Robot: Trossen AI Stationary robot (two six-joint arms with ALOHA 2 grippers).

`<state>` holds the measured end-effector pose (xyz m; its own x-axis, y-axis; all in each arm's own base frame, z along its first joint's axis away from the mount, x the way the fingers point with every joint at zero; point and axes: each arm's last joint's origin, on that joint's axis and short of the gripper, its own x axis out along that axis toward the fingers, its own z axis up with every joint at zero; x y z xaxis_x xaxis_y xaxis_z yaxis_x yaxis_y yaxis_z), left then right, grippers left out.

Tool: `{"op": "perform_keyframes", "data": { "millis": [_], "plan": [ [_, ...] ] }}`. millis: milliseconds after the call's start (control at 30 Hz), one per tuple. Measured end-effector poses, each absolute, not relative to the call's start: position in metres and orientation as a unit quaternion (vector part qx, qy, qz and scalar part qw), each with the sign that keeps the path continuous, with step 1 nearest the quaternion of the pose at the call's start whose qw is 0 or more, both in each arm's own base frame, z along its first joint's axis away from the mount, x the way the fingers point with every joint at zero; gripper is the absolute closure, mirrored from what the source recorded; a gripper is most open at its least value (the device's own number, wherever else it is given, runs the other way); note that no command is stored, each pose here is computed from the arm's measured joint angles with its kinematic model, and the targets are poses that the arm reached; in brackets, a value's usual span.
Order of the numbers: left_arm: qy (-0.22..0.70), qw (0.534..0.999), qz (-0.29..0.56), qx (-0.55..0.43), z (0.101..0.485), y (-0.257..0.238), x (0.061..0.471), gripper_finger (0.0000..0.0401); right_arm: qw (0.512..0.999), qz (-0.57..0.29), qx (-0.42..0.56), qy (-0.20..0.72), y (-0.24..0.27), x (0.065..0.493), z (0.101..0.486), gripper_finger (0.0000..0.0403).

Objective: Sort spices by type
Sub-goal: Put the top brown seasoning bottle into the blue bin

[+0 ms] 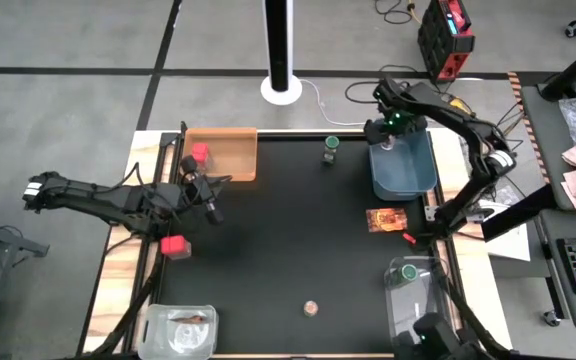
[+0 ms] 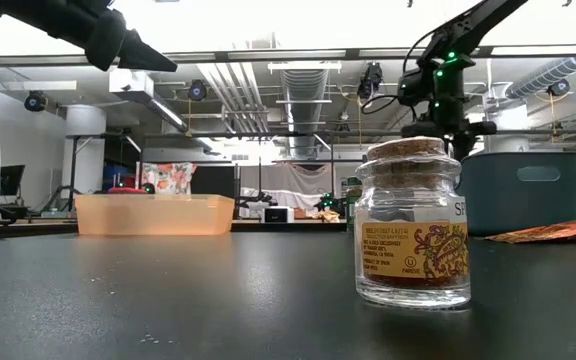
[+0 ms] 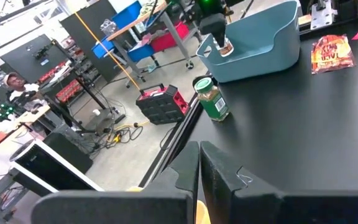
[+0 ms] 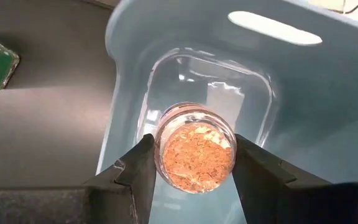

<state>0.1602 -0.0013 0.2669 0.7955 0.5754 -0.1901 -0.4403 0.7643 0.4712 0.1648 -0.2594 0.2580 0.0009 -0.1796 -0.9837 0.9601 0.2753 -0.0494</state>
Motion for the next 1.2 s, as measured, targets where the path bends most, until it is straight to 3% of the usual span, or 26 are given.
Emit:
{"op": "perform_keyframes", "data": {
  "millis": [733, 1200],
  "plan": [
    [0.165, 0.925, 0.275, 0.202, 0.266, -0.001, 0.16, 0.0401, 0.629, -0.488, 0.388, 0.464, -0.232, 0.149, 0.227, 0.0234],
    [0.165, 0.925, 0.275, 0.202, 0.266, -0.001, 0.16, 0.0401, 0.63, -0.461, 0.379, 0.497, -0.241, 0.153, 0.207, 0.0234]
  ]
}}
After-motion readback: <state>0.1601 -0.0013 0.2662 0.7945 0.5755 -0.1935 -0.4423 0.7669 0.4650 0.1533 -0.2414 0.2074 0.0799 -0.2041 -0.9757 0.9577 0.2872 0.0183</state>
